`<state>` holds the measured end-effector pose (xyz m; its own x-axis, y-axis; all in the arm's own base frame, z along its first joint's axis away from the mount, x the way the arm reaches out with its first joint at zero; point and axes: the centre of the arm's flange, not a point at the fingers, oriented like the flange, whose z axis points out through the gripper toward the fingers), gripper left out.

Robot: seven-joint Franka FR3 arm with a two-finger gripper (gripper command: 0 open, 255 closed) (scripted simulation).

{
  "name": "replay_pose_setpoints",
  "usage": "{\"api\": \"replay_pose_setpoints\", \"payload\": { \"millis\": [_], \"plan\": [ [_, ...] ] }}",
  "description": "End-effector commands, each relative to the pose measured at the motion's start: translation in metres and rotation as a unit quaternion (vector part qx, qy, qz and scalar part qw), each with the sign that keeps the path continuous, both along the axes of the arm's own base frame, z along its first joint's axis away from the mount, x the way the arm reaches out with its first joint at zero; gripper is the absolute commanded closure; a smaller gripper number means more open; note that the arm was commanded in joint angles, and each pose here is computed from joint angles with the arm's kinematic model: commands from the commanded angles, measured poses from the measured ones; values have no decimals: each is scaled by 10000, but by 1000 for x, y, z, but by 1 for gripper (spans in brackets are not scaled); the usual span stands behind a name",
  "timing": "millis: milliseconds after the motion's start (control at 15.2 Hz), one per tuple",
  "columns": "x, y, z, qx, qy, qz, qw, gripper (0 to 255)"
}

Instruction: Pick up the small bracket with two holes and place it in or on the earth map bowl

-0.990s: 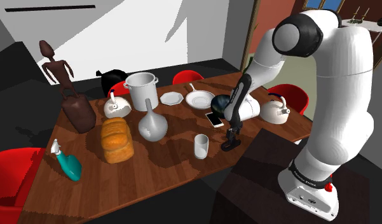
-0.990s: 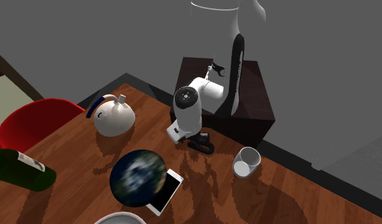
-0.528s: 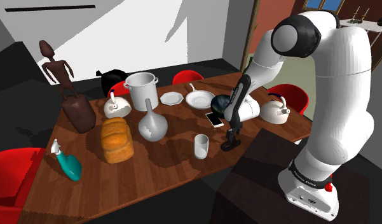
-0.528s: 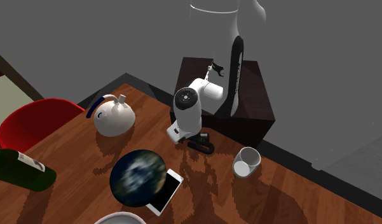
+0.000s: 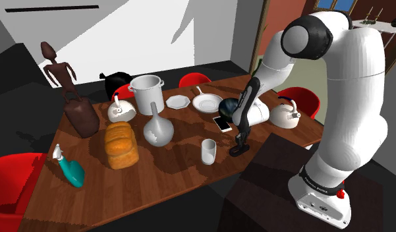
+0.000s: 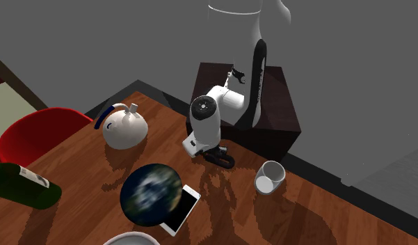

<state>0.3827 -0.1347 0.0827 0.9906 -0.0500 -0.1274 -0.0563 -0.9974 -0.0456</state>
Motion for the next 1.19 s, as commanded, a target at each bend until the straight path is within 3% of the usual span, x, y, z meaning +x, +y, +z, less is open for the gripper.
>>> {"api": "replay_pose_setpoints", "payload": {
  "millis": [0, 1122],
  "plan": [
    [0, 0, 0, 0, 3, -2, 10000, 255],
    [0, 0, 84, 0, 3, -2, 10000, 255]
  ]
}}
